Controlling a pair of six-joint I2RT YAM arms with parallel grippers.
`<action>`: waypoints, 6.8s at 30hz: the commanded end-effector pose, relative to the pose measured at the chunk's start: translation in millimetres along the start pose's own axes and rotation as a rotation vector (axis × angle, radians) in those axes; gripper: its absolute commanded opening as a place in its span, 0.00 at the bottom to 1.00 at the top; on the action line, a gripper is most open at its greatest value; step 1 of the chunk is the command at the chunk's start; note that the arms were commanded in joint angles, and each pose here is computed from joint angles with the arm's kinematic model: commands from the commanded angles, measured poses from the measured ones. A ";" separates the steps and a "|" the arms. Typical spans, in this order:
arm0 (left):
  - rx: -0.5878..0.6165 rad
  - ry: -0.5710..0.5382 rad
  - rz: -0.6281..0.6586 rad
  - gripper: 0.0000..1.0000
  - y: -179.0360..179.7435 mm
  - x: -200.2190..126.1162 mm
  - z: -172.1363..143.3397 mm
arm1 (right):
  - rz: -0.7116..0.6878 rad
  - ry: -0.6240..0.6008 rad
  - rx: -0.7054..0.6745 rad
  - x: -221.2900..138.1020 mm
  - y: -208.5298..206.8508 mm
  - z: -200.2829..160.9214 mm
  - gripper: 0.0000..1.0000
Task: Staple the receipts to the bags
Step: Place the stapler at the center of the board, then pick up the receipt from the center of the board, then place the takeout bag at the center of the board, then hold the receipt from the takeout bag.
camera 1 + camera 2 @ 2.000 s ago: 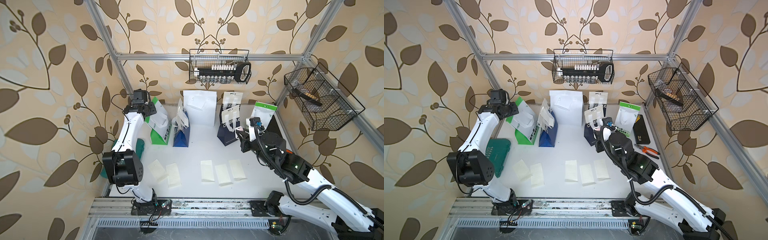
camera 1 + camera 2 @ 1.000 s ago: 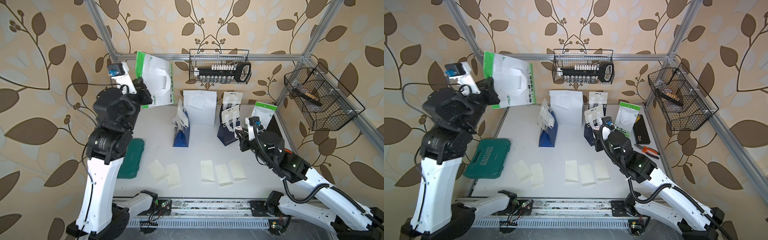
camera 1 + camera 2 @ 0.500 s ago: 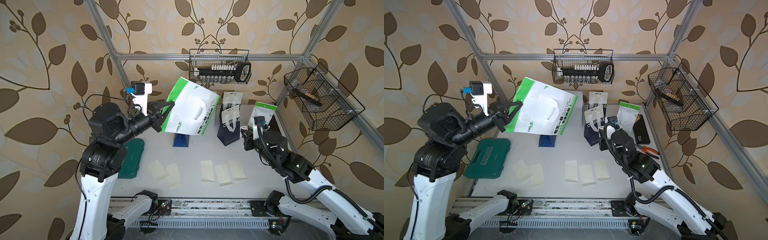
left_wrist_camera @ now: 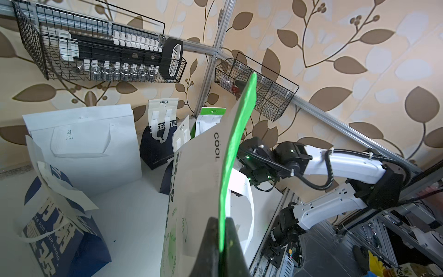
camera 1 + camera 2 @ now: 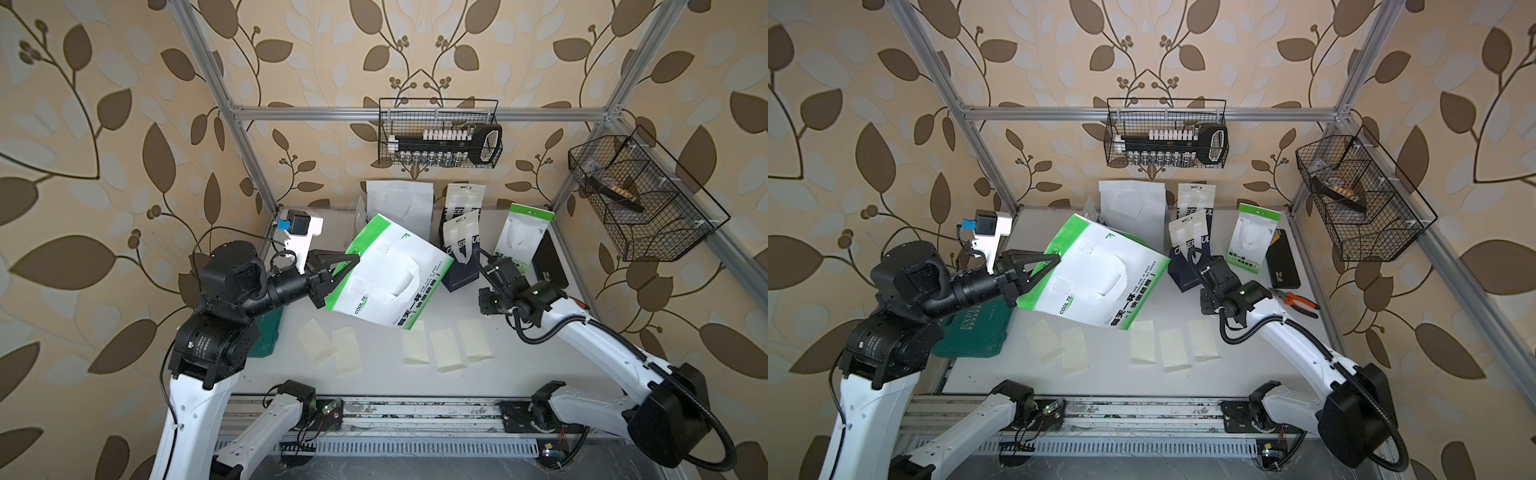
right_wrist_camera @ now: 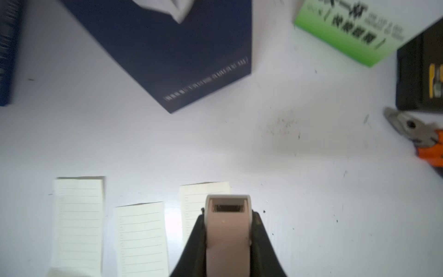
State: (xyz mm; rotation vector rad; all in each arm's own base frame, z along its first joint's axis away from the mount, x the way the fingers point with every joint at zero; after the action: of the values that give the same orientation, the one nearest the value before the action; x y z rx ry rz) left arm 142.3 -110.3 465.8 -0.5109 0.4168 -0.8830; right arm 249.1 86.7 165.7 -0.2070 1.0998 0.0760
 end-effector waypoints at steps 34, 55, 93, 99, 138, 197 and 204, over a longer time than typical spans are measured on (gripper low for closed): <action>-0.171 0.192 0.349 0.00 66.4 15.5 -56.8 | 0.176 -0.153 -0.103 -25.8 49.6 11.0 0.67; -0.232 0.224 0.481 0.00 71.9 -15.6 -86.8 | 0.313 -0.118 -0.312 56.8 183.0 10.3 0.64; -0.220 0.294 0.314 0.00 65.5 4.5 -90.3 | 0.312 -0.381 -0.384 -30.1 169.9 26.5 0.00; -0.211 0.317 0.274 0.00 67.6 16.4 -87.2 | 0.218 -0.468 -0.352 -68.0 118.8 20.8 0.00; 0.046 0.555 -0.043 0.41 59.4 108.9 -111.5 | 0.870 -0.614 -0.636 -162.1 147.0 24.4 0.00; 0.009 0.502 0.179 0.00 73.5 108.5 -104.6 | 0.273 -0.408 -0.057 -102.4 42.3 30.2 0.73; -0.016 0.498 0.206 0.00 74.8 106.4 -110.1 | 0.089 -0.018 0.170 -27.4 -22.8 -19.2 0.74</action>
State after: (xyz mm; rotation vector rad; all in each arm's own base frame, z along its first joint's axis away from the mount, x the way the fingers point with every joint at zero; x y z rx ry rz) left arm 193.8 -186.6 309.5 -0.2315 0.9450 -0.8142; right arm 241.3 83.5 216.4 -0.0079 0.8968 0.1788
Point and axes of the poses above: each gripper's point midway between its finger pads, its own x axis out along the fingers, its own y axis along the line the jaws close on, z = x × y, the point moved 6 cm from there along -x, back along the fingers, and after that the axes turned 15 degrees about -x, right-handed, at the moved point
